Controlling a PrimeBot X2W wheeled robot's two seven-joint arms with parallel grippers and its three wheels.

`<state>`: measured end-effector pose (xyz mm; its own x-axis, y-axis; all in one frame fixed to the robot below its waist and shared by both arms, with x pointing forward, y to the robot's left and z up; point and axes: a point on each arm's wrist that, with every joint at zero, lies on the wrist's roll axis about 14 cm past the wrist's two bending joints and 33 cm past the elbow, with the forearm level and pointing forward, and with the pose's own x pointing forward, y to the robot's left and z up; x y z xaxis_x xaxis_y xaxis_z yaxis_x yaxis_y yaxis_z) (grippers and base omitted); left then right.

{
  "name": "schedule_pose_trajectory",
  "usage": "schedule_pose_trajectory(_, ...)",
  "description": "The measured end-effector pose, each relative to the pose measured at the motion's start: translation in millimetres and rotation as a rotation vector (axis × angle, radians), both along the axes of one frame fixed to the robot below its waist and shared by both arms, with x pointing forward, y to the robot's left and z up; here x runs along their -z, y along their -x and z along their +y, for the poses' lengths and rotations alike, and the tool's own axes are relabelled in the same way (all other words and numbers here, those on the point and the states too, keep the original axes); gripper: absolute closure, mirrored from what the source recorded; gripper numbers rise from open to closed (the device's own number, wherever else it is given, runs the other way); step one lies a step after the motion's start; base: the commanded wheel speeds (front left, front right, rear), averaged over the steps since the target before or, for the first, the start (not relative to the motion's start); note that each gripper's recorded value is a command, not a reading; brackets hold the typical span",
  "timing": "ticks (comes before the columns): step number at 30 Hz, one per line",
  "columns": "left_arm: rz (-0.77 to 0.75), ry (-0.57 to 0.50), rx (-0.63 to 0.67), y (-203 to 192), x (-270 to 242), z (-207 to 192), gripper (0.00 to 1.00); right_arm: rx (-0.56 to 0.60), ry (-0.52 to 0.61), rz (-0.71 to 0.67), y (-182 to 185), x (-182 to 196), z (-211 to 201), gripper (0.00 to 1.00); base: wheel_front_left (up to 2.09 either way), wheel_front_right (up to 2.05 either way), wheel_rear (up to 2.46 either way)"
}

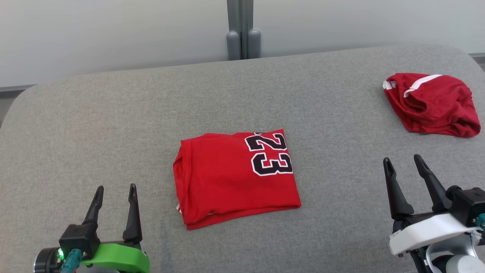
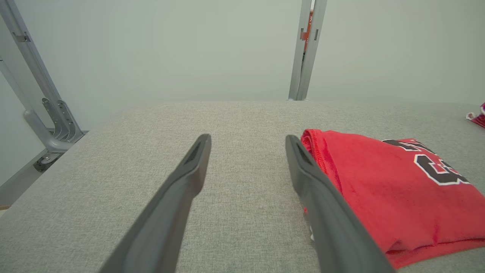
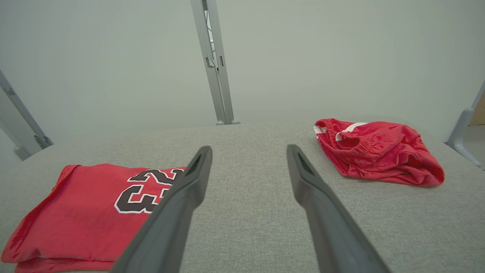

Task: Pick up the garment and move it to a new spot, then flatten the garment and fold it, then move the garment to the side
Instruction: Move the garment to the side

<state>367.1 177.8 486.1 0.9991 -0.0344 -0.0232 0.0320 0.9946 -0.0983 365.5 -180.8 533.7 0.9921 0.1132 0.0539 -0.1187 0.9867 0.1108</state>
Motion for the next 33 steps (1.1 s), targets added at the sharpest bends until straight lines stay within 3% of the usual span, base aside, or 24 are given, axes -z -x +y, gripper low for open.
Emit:
schedule_pose_trajectory(9,-0.049,-0.001,0.005,-21.9,-11.3,-1.4,0.00,-0.066,0.015,0.071,-24.7,21.1,16.1,0.00,0.00,0.00,0.00)
schedule_pose_trajectory(16,-0.070,0.016,0.004,-46.9,-11.7,-1.8,0.00,-0.191,-0.020,0.221,-56.4,77.6,59.8,0.00,0.00,0.00,0.00)
schedule_pose_trajectory(27,-0.022,0.004,-0.098,-42.8,6.0,30.2,0.00,-0.395,-0.054,0.445,-75.9,156.2,137.2,0.00,0.00,0.00,0.00)
schedule_pose_trajectory(28,-0.017,0.004,-0.103,-41.9,7.6,32.1,0.00,-0.404,-0.058,0.455,-77.9,159.1,140.4,0.04,0.00,0.00,0.00)
schedule_pose_trajectory(29,-0.012,0.003,-0.111,-41.2,9.2,34.3,0.00,-0.414,-0.064,0.463,-79.7,161.2,143.9,0.33,0.00,0.00,0.00)
schedule_pose_trajectory(30,-0.008,-0.003,-0.116,-40.7,10.4,36.1,0.00,-0.420,-0.066,0.468,-80.0,163.0,145.6,0.84,0.00,0.00,0.00)
schedule_pose_trajectory(31,-0.005,-0.009,-0.121,-40.4,11.4,38.4,0.00,-0.428,-0.068,0.465,-81.0,163.3,147.7,1.00,0.00,0.00,0.00)
schedule_pose_trajectory(33,-0.002,-0.016,-0.122,-39.7,12.9,39.3,0.00,-0.438,-0.071,0.460,-81.0,162.5,148.9,1.00,0.00,0.00,0.00)
